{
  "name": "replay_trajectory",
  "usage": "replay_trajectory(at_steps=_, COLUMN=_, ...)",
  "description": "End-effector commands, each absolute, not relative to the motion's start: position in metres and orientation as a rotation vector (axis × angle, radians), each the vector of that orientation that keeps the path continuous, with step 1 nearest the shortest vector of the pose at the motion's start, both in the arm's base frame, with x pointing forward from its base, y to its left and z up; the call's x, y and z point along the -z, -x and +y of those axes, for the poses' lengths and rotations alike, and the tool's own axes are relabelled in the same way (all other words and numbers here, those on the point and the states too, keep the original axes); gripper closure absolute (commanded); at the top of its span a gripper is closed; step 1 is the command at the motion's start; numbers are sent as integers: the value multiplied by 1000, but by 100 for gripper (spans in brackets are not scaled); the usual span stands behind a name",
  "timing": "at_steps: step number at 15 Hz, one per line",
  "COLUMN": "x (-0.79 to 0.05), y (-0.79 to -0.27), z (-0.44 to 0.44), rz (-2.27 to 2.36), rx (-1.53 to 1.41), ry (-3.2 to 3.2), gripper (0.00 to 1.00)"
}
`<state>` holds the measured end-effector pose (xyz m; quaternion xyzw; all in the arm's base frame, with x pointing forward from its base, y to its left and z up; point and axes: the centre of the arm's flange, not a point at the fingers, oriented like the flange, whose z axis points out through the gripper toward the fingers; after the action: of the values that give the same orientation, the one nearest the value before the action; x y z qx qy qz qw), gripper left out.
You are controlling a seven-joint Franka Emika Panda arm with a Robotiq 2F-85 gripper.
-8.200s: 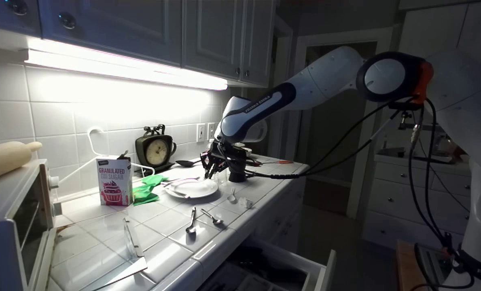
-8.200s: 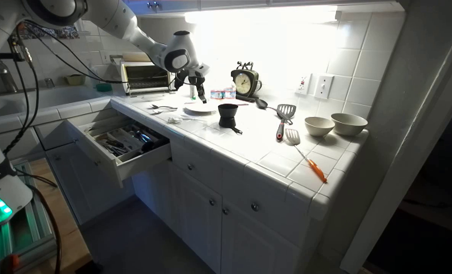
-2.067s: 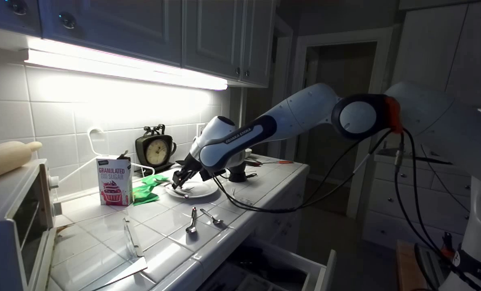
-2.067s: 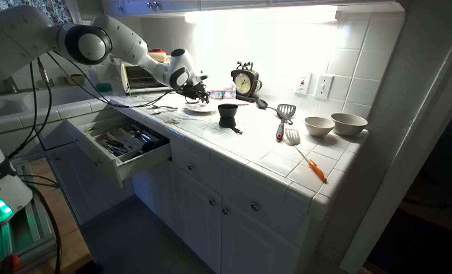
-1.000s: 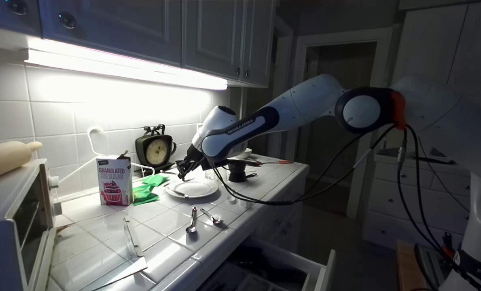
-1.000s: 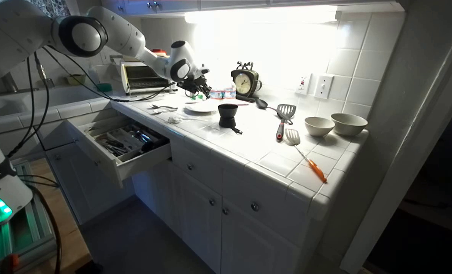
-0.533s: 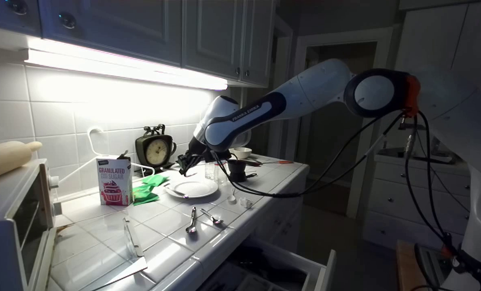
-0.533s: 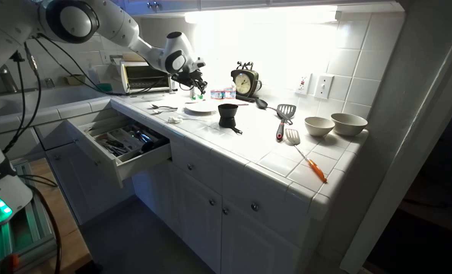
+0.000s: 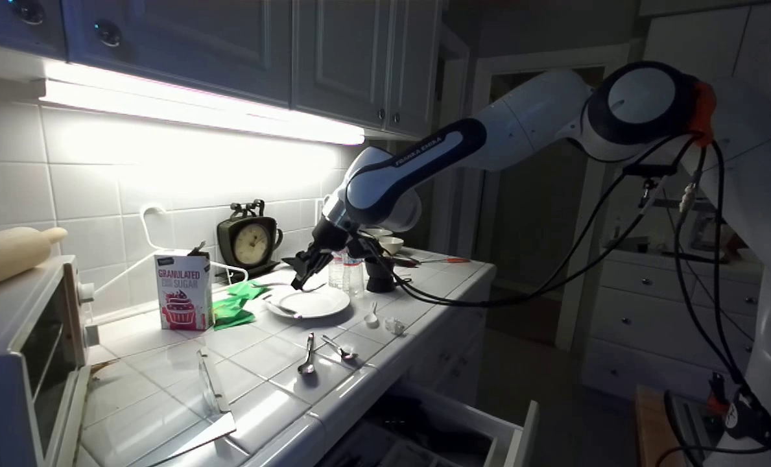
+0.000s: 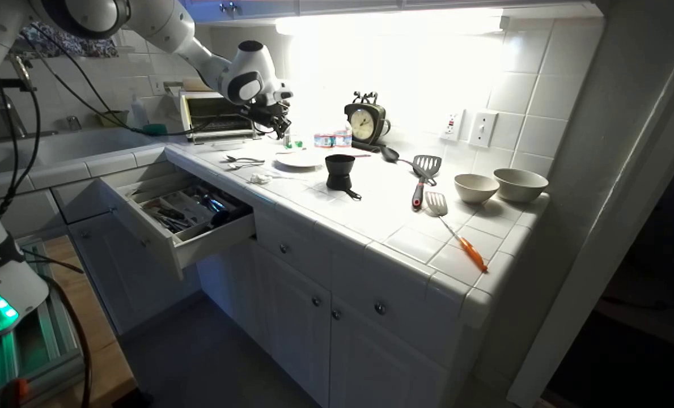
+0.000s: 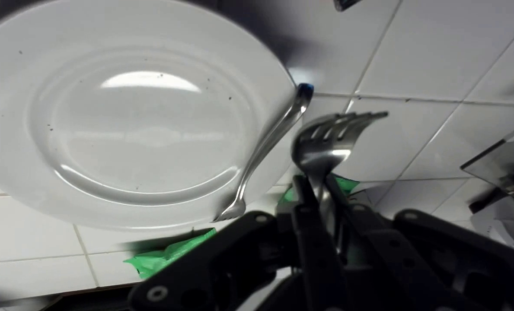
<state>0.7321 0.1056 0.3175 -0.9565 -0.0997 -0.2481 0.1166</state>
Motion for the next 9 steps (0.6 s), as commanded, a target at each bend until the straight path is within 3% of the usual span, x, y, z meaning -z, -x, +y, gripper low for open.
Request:
replay_trajectory(at_steps=1, x=-326, y=-688, z=84, rz=-386, rx=650, ry=2747, gripper=98)
replay_trajectory(at_steps=9, x=-315, y=-660, z=56, rz=-682, rx=606, ry=2740, gripper=98)
